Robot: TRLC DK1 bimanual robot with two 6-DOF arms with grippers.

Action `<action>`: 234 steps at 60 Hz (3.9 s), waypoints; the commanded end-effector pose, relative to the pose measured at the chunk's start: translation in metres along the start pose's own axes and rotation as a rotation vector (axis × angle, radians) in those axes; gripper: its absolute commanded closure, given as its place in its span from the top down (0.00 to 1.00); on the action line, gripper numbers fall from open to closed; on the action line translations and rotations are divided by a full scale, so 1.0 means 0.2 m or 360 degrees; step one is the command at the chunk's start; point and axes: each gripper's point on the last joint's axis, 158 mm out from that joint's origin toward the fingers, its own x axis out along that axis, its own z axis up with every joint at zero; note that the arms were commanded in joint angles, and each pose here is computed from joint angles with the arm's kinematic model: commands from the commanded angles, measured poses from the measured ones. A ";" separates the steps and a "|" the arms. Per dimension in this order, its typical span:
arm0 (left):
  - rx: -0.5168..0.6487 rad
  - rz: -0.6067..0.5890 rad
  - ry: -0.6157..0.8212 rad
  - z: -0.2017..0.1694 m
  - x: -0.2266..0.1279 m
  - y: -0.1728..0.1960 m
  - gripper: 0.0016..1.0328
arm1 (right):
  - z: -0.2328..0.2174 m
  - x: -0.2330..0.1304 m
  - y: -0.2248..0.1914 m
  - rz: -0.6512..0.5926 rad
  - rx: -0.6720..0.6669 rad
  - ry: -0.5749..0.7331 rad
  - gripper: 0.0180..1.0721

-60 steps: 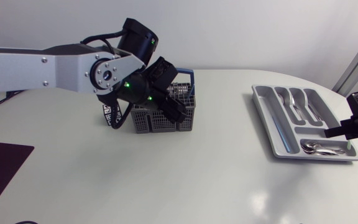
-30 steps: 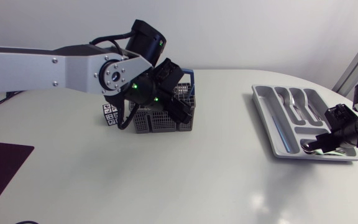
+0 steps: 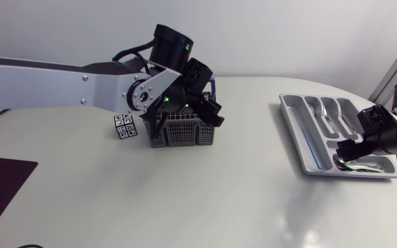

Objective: Transfer all utensils from the basket to the drawer tray.

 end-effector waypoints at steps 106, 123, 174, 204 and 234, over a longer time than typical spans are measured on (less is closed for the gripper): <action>0.0075 0.0358 -0.0341 0.01 0.38 0.14 0.05 | 0.16 0.07 0.33 0.0186 -0.0036 -0.0132 0.93; 0.0078 0.0353 -0.0347 0.02 0.36 0.12 0.03 | 0.15 0.06 0.34 0.0190 -0.0037 -0.0126 0.93; 0.0129 0.0364 -0.0431 0.07 0.14 0.10 0.22 | 0.12 0.07 0.36 0.0196 -0.0049 -0.0122 0.93; 0.0274 0.0452 -0.0426 -0.03 0.26 0.13 0.37 | 0.11 0.10 0.39 0.0208 -0.0053 -0.0114 0.93; 0.0260 0.0494 -0.0442 -0.02 0.35 0.21 0.37 | 0.10 0.15 0.42 0.0219 -0.0058 -0.0093 0.93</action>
